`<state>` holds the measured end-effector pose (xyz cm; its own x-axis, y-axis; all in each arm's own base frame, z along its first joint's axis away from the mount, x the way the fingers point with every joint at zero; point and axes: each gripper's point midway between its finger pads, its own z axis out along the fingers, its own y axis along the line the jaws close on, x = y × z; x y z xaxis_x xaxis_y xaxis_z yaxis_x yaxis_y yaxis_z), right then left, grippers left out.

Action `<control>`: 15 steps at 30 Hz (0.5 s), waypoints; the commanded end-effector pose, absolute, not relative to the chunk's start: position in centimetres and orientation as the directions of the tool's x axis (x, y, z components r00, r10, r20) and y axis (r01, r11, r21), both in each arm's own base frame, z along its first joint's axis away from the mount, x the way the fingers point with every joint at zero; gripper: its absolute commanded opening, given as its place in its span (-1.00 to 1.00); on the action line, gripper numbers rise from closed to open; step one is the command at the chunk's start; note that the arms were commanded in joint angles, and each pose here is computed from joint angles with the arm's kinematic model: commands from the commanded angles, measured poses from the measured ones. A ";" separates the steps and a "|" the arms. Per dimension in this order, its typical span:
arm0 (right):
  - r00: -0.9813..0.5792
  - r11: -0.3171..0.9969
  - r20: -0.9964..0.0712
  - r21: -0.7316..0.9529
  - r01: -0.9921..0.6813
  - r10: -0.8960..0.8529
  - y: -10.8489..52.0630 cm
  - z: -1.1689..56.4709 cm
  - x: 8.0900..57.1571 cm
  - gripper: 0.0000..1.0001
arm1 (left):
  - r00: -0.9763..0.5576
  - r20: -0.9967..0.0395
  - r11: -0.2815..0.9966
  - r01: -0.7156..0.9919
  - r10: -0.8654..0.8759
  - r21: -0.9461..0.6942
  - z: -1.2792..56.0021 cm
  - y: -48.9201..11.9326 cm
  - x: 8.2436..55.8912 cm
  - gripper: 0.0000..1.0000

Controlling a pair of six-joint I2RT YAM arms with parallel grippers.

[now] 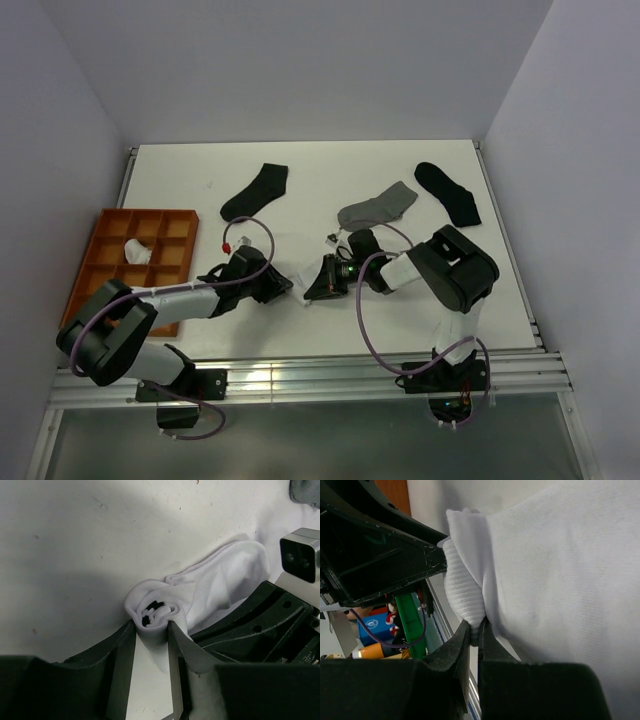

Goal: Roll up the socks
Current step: Roll the sock at the center of the board.

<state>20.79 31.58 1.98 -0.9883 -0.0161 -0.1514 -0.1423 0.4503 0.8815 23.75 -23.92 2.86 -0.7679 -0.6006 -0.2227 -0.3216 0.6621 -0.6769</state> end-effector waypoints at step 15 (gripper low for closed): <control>-0.856 0.814 -0.516 0.506 -0.286 0.020 25.4 5.6 25.7 -0.21 | -0.799 -0.278 0.801 -0.372 -0.534 -0.470 0.5 -22.5 23.0 -0.28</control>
<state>23.08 27.65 4.71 -0.9159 0.0239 -0.4008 -0.2696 0.7031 0.6580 24.36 -25.25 2.74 -0.7850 -0.5749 -0.2310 -0.3375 0.7094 -0.6187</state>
